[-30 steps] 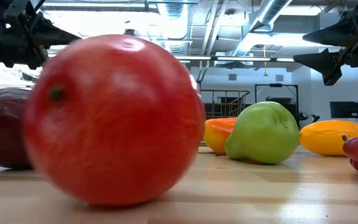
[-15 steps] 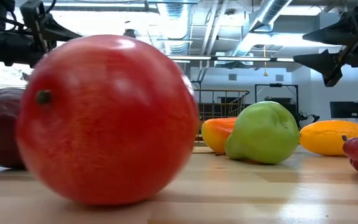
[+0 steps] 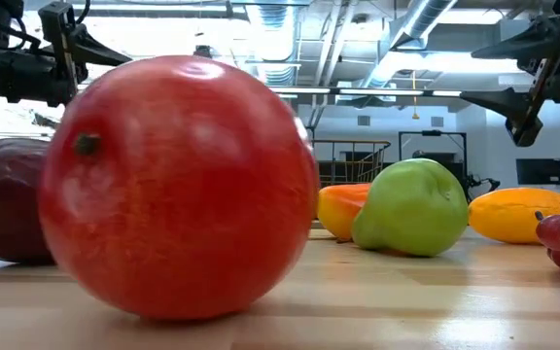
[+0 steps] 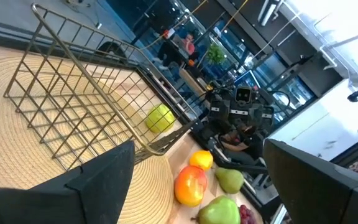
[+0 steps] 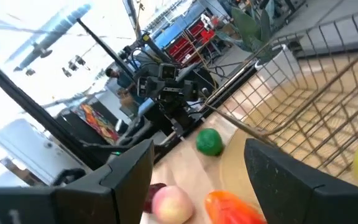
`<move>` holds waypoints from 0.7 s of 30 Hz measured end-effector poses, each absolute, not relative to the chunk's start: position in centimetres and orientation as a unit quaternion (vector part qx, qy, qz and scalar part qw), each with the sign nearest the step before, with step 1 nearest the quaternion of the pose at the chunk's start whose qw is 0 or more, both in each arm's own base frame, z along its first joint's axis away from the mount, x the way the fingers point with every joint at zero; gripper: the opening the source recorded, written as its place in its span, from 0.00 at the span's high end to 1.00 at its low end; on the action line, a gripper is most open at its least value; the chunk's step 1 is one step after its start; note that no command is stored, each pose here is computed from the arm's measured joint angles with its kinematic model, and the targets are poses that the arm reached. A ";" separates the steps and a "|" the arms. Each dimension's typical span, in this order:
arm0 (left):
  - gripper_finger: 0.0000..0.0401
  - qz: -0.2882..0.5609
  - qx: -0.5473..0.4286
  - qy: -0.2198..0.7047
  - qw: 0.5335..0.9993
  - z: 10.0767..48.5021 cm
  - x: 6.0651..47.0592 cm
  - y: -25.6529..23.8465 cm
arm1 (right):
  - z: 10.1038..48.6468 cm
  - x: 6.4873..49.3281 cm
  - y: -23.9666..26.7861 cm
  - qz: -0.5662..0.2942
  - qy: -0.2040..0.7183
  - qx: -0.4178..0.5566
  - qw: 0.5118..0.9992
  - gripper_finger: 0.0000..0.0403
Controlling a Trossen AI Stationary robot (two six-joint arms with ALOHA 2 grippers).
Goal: Build produce basket
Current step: Put the green apple into the wire basket
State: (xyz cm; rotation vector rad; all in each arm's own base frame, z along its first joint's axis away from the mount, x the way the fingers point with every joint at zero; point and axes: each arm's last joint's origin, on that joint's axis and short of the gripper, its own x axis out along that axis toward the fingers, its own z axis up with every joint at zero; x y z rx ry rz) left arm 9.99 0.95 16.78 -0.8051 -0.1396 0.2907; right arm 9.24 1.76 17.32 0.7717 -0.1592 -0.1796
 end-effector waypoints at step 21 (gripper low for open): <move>0.15 0.113 -0.460 -0.224 0.852 20.8 9.2 1.2 | 32.6 7.4 0.1 -0.179 -0.150 0.241 0.942 0.29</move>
